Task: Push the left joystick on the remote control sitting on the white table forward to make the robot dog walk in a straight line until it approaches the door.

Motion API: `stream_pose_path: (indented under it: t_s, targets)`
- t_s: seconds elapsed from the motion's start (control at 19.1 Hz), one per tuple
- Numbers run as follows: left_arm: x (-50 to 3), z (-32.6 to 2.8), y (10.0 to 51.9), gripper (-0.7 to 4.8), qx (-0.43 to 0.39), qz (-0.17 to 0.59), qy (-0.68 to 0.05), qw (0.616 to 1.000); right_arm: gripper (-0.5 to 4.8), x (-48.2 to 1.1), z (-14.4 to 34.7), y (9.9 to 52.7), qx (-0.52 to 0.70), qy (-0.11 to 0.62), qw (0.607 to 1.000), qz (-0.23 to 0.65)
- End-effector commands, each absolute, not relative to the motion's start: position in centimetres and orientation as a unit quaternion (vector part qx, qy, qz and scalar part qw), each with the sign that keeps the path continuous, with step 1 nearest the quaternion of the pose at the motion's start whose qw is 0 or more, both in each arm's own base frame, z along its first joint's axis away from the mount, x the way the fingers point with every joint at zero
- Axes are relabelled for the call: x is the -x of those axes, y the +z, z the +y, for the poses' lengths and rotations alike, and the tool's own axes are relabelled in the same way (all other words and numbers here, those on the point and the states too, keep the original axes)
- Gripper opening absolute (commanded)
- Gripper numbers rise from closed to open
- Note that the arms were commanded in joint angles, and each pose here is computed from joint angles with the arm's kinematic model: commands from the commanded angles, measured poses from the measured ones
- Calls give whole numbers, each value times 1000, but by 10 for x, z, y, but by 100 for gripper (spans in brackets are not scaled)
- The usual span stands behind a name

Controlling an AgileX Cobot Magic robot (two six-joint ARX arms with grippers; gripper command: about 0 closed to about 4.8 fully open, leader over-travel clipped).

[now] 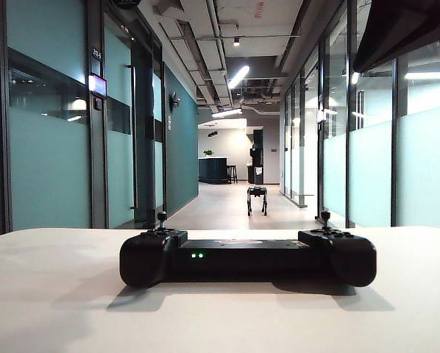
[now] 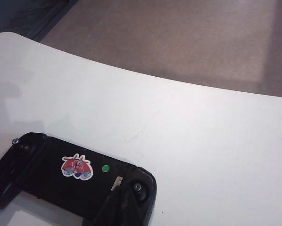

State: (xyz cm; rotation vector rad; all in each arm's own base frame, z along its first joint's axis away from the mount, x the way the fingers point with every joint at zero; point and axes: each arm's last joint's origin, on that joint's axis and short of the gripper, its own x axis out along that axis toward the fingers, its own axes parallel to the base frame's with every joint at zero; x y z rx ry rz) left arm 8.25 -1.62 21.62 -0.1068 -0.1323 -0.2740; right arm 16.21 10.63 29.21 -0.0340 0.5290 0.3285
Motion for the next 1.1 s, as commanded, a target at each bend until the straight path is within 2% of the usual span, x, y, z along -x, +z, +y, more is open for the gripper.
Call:
stream_pose_path:
  t_s: [0.05, 0.52, 0.84, 1.1]
  targets:
    - [-86, -15, 207, -6, 40, -61, -111, 991, -1, -163, 107, 297, 9, 163, 955, 246]
    - [-96, -13, 172, -6, 40, -24, -94, 995, -1, -163, 107, 297, 9, 163, 955, 247]
    - [-97, -5, 171, -6, 23, -27, -60, 998, -1, -163, 107, 297, 9, 163, 955, 247]
    - [-97, -5, 171, -6, 16, -27, -60, 998, -1, -163, 107, 297, 9, 163, 955, 247]
